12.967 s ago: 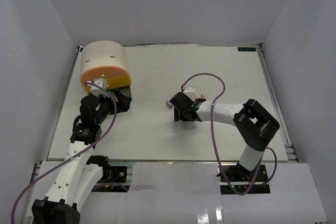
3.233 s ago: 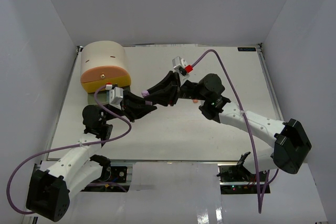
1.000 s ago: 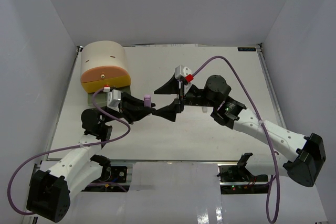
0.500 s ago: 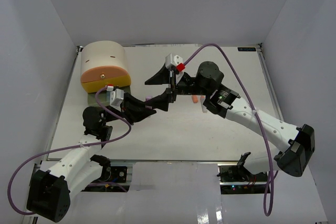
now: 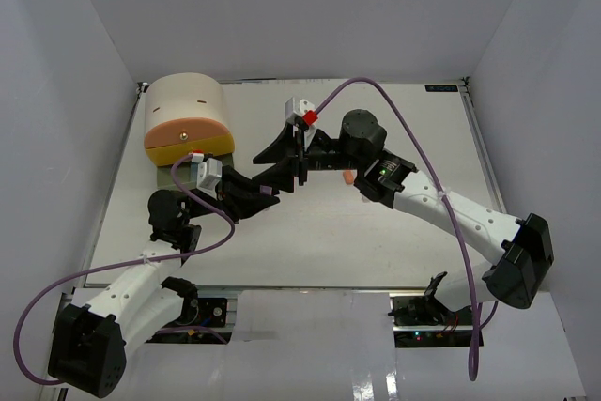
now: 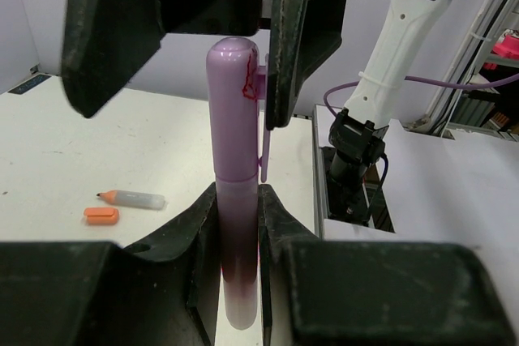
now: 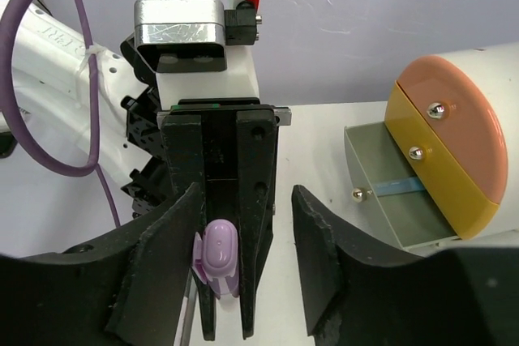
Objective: Sort the stationery into containers
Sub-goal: Close the pen cap on the pen.
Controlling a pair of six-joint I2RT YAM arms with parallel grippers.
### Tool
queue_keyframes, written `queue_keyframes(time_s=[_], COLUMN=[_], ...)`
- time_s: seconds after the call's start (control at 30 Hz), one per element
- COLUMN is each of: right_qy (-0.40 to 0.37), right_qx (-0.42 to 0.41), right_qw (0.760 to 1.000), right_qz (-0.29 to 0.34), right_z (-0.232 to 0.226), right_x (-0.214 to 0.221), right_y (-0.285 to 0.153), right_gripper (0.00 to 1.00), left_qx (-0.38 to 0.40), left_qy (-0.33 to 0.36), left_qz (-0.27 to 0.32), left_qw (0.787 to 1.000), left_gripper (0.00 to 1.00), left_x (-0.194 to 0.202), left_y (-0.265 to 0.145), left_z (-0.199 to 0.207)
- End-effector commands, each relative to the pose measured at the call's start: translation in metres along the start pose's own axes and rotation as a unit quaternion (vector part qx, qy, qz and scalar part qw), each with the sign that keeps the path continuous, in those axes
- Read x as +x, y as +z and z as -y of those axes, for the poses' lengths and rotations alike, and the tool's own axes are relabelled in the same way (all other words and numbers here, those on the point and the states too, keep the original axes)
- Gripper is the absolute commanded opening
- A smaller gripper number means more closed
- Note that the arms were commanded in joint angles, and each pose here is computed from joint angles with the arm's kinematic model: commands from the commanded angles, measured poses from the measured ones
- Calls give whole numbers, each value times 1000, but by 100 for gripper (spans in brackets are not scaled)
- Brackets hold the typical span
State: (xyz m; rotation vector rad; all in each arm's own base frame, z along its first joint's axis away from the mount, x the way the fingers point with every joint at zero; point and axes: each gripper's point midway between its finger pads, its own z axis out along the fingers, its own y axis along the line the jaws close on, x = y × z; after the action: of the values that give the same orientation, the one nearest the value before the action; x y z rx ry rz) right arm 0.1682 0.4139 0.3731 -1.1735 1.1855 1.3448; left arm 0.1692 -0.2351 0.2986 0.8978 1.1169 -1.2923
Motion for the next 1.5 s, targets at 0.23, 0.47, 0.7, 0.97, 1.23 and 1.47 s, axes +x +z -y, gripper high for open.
queue_keyframes(time_s=[0.23, 0.47, 0.7, 0.97, 1.23, 1.47], right_qy=[-10, 11, 30, 44, 66, 92], right_qx=[-16, -22, -27, -25, -23, -29], right_qw=[999, 1000, 998, 995, 990, 981], right_qz=[26, -10, -43, -81, -126, -166], right_z=[-9, -11, -16, -19, -24, -30], right_x=[-18, 7, 41, 74, 104, 133], right_y=[4, 4, 5, 2, -11, -19], right_gripper=[38, 25, 24, 16, 16, 16], left_qx=[10, 14, 12, 18, 8, 7], left_qy=[28, 33, 34, 51, 64, 82], left_qz=[10, 16, 37, 56, 73, 86], left_qw=[1000, 999, 999, 997, 995, 993], left_gripper=[6, 6, 5, 3, 1, 0], left_x=[-15, -19, -33, -64, -85, -103], left_y=[3, 3, 5, 13, 17, 22], left_z=[3, 6, 7, 10, 7, 5])
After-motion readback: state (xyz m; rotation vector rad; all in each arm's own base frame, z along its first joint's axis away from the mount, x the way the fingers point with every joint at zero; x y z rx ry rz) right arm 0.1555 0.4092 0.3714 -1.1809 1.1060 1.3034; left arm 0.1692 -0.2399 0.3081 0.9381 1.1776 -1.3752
